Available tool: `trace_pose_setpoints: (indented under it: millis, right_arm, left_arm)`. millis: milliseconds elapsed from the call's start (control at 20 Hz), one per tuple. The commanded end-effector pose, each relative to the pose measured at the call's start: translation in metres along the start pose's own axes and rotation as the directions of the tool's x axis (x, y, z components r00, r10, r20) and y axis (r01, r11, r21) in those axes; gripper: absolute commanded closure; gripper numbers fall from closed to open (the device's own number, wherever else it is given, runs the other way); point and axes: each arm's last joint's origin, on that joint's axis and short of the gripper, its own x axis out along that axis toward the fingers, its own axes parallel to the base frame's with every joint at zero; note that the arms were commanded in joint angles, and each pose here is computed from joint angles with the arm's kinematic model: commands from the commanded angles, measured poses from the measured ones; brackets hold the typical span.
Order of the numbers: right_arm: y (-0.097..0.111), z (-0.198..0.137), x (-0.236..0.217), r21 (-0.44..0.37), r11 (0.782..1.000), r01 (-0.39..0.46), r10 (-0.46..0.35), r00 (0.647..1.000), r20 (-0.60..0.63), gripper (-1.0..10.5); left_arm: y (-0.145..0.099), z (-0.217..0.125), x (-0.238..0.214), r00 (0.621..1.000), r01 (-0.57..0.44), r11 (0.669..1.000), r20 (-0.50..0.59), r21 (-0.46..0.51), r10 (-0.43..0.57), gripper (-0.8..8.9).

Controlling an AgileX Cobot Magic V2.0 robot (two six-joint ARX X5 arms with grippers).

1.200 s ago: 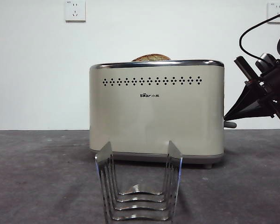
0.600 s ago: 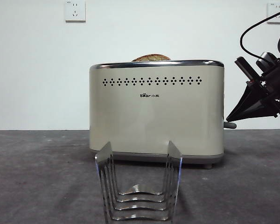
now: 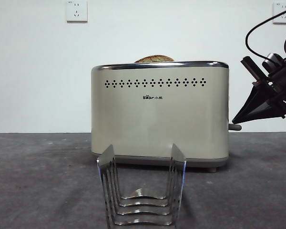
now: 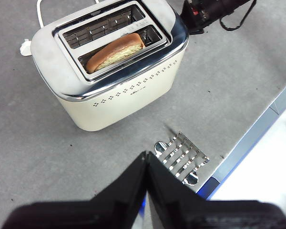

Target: Pick up a slice of bread from the rack,put the bread on the toaster,press the button

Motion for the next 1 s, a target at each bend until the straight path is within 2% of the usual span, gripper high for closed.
trace_pose_setpoints:
  millis: [50, 400, 550, 750, 850, 1000]
  right_arm:
    - [-0.003, -0.009, 0.0, 0.046, 0.997, 0.065, -0.063, 0.997, -0.038, 9.5]
    - [0.04, 0.001, -0.04, -0.049, 0.998, 0.03, -0.027, 0.997, 0.066, 9.5]
    - [0.067, 0.002, -0.068, -0.11, 0.994, 0.018, -0.005, 0.993, 0.117, 9.5]
    - [0.11, -0.003, -0.114, -0.213, 0.977, 0.017, 0.023, 0.983, 0.185, 9.5]
    - [0.129, -0.009, -0.137, -0.252, 0.967, 0.046, 0.01, 0.977, 0.214, 9.5]
    - [0.155, -0.026, -0.173, -0.291, 0.946, 0.145, -0.065, 0.962, 0.266, 9.5]
  left_arm:
    - [0.0, -0.001, 0.001, 1.0, -0.001, 1.0, -0.001, -0.007, 0.001, 8.21]
    - [0.0, -0.001, 0.001, 1.0, -0.001, 1.0, -0.001, -0.007, 0.001, 8.21]
    - [0.0, -0.001, 0.001, 1.0, -0.001, 1.0, -0.001, -0.007, 0.001, 8.2]
    - [0.0, -0.001, 0.001, 1.0, -0.001, 1.0, -0.001, -0.005, 0.001, 8.19]
    - [0.0, -0.001, 0.001, 1.0, -0.001, 1.0, -0.001, -0.003, 0.001, 8.18]
    - [0.0, -0.001, 0.001, 1.0, -0.001, 1.0, -0.001, -0.004, 0.001, 8.18]
